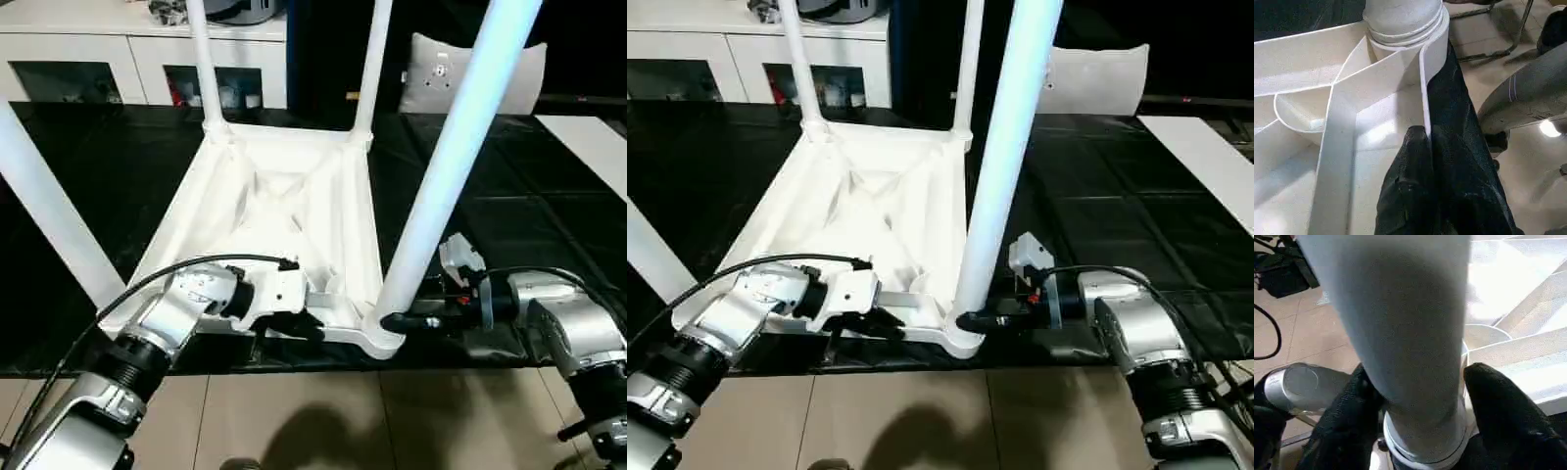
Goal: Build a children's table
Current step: Rotate leg to tighten
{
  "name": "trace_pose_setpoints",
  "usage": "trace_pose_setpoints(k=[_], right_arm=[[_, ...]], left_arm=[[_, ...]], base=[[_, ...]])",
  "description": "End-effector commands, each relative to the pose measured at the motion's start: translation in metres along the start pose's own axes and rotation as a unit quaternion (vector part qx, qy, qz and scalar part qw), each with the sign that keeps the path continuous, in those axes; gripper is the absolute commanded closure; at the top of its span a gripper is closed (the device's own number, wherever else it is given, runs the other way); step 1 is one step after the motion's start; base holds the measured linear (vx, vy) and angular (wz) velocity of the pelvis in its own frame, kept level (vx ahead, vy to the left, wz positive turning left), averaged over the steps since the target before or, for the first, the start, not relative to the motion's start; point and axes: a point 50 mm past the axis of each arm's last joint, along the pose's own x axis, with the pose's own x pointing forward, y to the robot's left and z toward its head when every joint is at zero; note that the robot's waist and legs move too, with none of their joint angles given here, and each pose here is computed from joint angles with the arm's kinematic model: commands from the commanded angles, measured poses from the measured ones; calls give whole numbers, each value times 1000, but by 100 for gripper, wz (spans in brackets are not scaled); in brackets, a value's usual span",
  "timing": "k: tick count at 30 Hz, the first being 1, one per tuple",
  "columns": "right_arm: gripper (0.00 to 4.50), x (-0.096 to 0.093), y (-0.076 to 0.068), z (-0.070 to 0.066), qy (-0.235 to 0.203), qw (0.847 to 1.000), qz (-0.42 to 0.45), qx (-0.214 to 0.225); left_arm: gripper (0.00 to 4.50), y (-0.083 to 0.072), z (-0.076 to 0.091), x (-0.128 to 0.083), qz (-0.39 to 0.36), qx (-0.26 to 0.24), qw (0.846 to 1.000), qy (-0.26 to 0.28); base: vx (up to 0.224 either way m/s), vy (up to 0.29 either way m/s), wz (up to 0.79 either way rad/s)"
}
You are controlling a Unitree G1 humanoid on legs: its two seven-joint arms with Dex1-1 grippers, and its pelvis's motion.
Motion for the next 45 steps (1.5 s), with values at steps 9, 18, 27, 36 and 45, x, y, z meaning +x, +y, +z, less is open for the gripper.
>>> trace_pose_setpoints(k=[9,18,27,36,45], right_arm=[[252,7,7,3,-60,997,-14,38],[256,41,-21,-1,-69,941,-307,123],[187,52,-31,7,-117,877,-441,152],[109,40,-25,9,-125,905,-392,108],[59,5,-21,4,-50,958,-282,32]], left_arm=[[450,-6,1,15,-17,-47,999,-16],[450,13,19,38,132,-163,976,-63],[450,30,33,55,245,-218,942,-76],[450,20,21,42,213,-184,958,-53],[450,7,9,28,133,-135,981,-29]], base=[[0,0,0],[0,0,0],[0,0,0],[0,0,0],[0,0,0]])
